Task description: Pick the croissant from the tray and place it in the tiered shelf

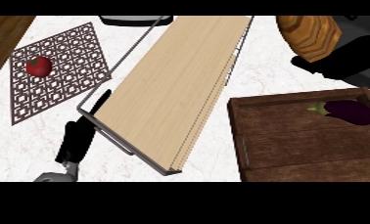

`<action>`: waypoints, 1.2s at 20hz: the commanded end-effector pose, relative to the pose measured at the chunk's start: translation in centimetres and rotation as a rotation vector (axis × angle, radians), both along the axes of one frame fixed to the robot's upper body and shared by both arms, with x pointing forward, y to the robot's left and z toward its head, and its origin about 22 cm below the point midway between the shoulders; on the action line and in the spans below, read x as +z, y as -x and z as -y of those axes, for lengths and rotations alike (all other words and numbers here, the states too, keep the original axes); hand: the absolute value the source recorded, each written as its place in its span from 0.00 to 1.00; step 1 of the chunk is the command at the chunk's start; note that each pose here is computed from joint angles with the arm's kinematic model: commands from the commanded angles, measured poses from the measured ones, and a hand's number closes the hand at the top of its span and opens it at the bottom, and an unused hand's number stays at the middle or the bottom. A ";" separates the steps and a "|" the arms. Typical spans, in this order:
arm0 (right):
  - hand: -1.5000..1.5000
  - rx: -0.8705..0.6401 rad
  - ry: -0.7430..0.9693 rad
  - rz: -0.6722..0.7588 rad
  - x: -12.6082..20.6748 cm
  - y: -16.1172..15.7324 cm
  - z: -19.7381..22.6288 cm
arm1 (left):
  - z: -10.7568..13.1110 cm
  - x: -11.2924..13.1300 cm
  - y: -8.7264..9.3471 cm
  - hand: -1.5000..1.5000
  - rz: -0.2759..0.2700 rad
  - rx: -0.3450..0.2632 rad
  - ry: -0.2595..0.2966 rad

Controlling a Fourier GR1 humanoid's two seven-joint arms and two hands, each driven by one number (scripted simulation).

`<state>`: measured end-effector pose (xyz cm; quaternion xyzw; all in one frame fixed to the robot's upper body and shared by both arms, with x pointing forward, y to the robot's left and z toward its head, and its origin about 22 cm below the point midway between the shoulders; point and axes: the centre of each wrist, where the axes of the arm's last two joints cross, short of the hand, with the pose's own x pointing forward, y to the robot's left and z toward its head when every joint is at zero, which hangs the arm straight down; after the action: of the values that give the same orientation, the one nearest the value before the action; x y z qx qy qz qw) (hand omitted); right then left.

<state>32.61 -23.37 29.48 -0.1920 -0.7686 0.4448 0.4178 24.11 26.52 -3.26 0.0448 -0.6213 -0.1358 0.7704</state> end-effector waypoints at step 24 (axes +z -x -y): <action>1.00 0.210 0.032 -0.273 -6.6 -8.1 -19.1 | 1.8 0.1 -0.5 0.50 -0.011 -0.018 -0.014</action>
<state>40.06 -6.09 28.37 -0.1614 -0.7397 0.5182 0.3979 24.49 25.79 -3.23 0.0456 -0.6127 -0.1425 0.7760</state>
